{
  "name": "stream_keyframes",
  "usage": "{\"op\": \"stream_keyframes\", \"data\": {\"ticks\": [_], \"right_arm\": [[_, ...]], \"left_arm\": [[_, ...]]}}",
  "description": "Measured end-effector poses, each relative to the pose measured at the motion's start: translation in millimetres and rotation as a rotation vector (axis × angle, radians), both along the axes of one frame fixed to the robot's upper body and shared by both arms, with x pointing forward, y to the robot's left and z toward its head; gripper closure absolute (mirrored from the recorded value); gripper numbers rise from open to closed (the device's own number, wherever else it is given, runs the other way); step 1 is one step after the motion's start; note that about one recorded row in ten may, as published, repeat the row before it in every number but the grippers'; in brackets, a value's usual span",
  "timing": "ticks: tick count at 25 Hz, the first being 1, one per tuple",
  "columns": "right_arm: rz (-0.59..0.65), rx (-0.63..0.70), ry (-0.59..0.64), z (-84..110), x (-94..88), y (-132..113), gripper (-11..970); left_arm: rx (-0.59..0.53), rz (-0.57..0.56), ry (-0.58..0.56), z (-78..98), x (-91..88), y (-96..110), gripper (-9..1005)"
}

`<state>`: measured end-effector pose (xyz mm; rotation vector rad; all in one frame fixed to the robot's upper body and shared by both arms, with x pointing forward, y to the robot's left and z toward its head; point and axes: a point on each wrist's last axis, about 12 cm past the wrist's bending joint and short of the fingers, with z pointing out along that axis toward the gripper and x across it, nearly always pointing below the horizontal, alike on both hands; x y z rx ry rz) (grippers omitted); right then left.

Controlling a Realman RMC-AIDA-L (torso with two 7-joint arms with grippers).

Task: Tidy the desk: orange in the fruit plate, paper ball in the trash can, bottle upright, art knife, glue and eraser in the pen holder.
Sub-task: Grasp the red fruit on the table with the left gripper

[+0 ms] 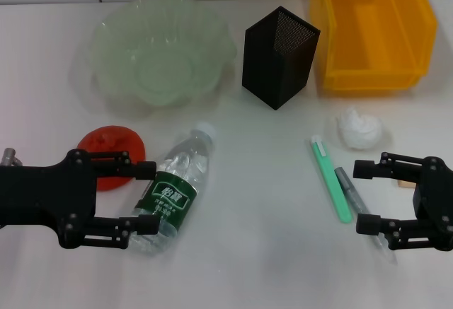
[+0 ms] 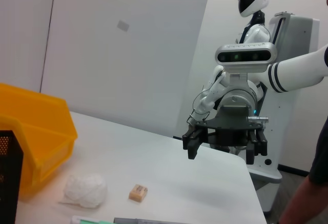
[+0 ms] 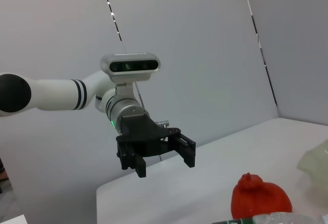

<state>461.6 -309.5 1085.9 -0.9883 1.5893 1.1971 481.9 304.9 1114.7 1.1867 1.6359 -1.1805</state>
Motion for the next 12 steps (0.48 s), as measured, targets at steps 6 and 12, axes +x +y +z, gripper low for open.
{"op": "stream_keyframes", "data": {"ticks": [6, 12], "right_arm": [[0.000, 0.000, 0.000, 0.0, 0.1, 0.1, 126], [0.001, 0.000, -0.001, 0.2, 0.4, 0.3, 127]], "left_arm": [[-0.001, -0.005, 0.003, 1.5, 0.0, -0.7, 230], [-0.001, -0.006, 0.005, 1.9, 0.2, -1.1, 231]]}}
